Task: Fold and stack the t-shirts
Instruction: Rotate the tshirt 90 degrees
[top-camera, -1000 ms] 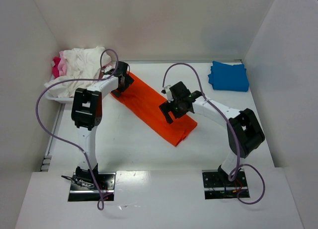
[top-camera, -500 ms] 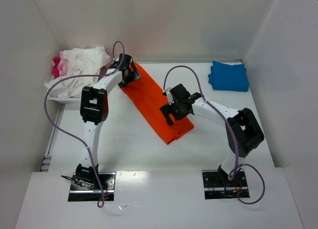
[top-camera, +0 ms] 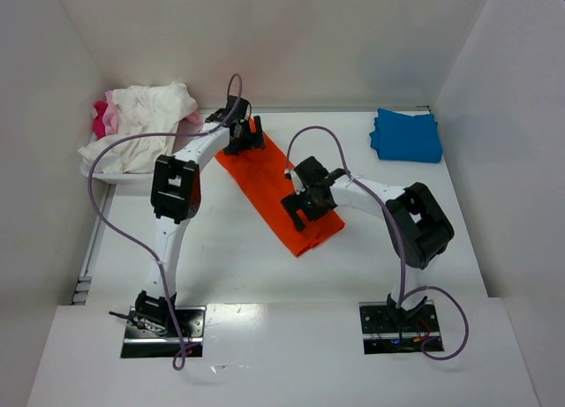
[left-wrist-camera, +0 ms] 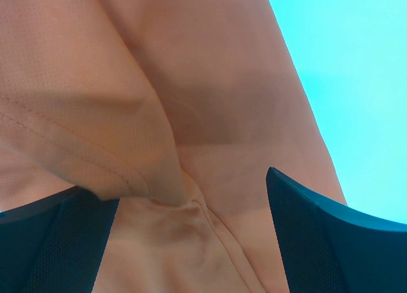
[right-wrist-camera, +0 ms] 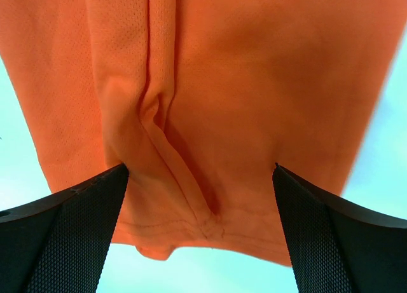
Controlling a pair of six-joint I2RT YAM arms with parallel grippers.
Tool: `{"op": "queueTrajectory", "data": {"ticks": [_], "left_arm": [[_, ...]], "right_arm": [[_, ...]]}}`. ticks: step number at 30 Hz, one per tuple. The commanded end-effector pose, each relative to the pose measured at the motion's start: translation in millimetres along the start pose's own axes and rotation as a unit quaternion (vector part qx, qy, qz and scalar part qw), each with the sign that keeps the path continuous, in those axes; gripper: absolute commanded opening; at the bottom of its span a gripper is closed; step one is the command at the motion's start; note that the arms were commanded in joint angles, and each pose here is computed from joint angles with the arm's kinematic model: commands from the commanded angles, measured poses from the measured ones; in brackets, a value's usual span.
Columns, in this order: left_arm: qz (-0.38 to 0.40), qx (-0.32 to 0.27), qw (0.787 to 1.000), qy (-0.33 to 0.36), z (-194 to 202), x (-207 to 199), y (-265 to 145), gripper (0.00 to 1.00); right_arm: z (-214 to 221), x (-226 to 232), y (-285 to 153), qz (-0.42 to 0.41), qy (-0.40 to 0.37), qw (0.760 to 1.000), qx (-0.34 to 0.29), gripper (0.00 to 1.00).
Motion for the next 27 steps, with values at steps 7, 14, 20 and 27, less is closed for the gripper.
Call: {"op": "queueTrajectory", "data": {"ticks": [7, 14, 20, 27], "left_arm": [[-0.019, -0.079, 0.997, 0.002, -48.4, -2.7, -73.8, 1.0], [-0.015, -0.149, 0.989, -0.02, -86.8, 9.2, -148.3, 1.0], [-0.038, -0.153, 0.987, -0.024, -82.2, 32.4, -166.7, 1.0], [-0.042, -0.109, 0.992, -0.057, -45.6, 63.7, -137.4, 1.0]], "right_arm": [[-10.6, 29.3, 13.3, -0.057, -0.003, 0.998, -0.012, 1.0], [1.5, 64.3, 22.6, -0.079, -0.027, 0.996, 0.012, 1.0], [1.9, 101.9, 20.8, -0.128, -0.015, 0.992, 0.013, 1.0], [12.6, 150.0, 9.9, -0.164, -0.037, 0.986, 0.01, 1.0]]}}
Point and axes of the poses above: each gripper's point midway between its finger pads, its own y axis out along the fingers, its own x axis along the line the jaws close on, z = x × y, the point moved 1 cm from there along -y, back along the fingers, and after that the axes turned 8 degrees about y, right-handed, at the moved point
